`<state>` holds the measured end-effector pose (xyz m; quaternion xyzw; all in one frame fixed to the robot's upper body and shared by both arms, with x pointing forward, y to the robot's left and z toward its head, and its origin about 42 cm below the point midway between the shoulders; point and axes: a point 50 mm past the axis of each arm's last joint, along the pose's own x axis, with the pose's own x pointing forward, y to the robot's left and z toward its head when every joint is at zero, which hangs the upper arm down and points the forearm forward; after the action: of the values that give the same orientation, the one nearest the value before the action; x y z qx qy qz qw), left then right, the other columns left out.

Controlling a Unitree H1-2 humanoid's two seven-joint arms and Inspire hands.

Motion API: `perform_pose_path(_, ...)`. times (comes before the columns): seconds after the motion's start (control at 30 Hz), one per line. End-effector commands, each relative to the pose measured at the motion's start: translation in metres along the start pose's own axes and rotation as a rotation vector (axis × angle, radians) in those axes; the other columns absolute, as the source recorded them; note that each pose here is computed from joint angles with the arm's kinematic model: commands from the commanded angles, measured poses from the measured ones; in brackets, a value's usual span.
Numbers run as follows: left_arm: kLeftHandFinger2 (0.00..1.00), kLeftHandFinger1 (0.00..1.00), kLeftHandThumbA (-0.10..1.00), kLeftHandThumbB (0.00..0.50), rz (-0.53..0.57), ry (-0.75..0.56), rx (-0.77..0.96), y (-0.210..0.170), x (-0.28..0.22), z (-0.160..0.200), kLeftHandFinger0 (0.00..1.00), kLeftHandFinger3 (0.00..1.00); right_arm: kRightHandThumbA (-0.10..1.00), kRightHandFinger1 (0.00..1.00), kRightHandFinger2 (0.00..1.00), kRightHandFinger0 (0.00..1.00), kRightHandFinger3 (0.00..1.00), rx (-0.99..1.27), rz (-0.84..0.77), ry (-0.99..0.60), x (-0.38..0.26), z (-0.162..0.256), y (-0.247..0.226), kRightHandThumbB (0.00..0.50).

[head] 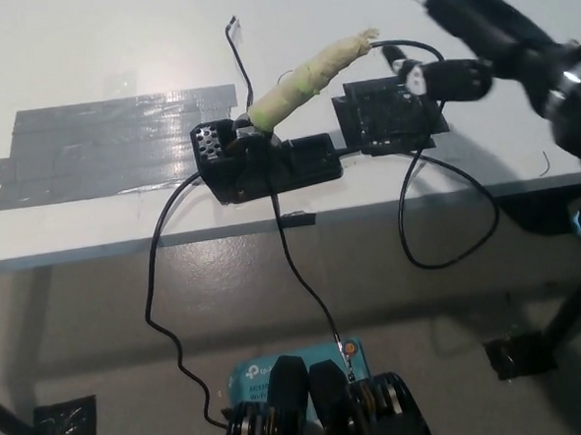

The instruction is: The robot uses its right hand to grab the soldering gun kept on the middle of the table and pulls it out of its base and keep it on the right side of the base

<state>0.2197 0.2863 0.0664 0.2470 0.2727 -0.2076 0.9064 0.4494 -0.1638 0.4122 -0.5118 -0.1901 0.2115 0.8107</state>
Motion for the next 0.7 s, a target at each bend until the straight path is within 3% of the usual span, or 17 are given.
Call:
perform_pose_path(0.0,1.0,0.88,0.5,0.241,-0.003,0.0,0.021,0.008,-0.007,0.002,0.81,1.0,0.37,1.0,1.0,1.0,1.0,-0.171,-0.051,-0.088,0.019,0.024,-0.031,0.223)
perform_pose_path(0.1,0.98,0.85,0.48,0.236,-0.001,-0.009,0.019,0.008,-0.006,0.005,0.78,1.0,0.36,1.0,1.0,1.0,1.0,-0.296,-0.027,-0.146,0.054,0.048,-0.044,0.214)
perform_pose_path(0.3,1.0,0.87,0.51,0.23,-0.014,-0.017,0.057,0.005,-0.003,0.011,0.78,1.0,0.35,1.0,1.0,1.0,1.0,-0.53,0.049,-0.142,0.086,0.056,-0.031,0.231)
perform_pose_path(0.4,0.98,0.84,0.51,0.232,-0.017,-0.018,0.063,0.005,-0.002,0.011,0.76,1.0,0.37,1.0,1.0,1.0,1.0,-0.577,0.071,-0.129,0.095,0.049,-0.019,0.234)
perform_pose_path(0.43,0.97,0.84,0.51,0.238,-0.017,-0.019,0.064,0.004,-0.002,0.012,0.76,1.0,0.38,1.0,1.0,1.0,1.0,-0.601,0.093,-0.119,0.099,0.047,-0.012,0.257)
perform_pose_path(0.67,0.99,0.86,0.51,0.247,-0.044,-0.028,0.067,0.001,0.001,0.016,0.77,1.0,0.4,1.0,1.0,1.0,1.0,-0.593,0.221,-0.072,0.098,0.039,0.029,0.245)
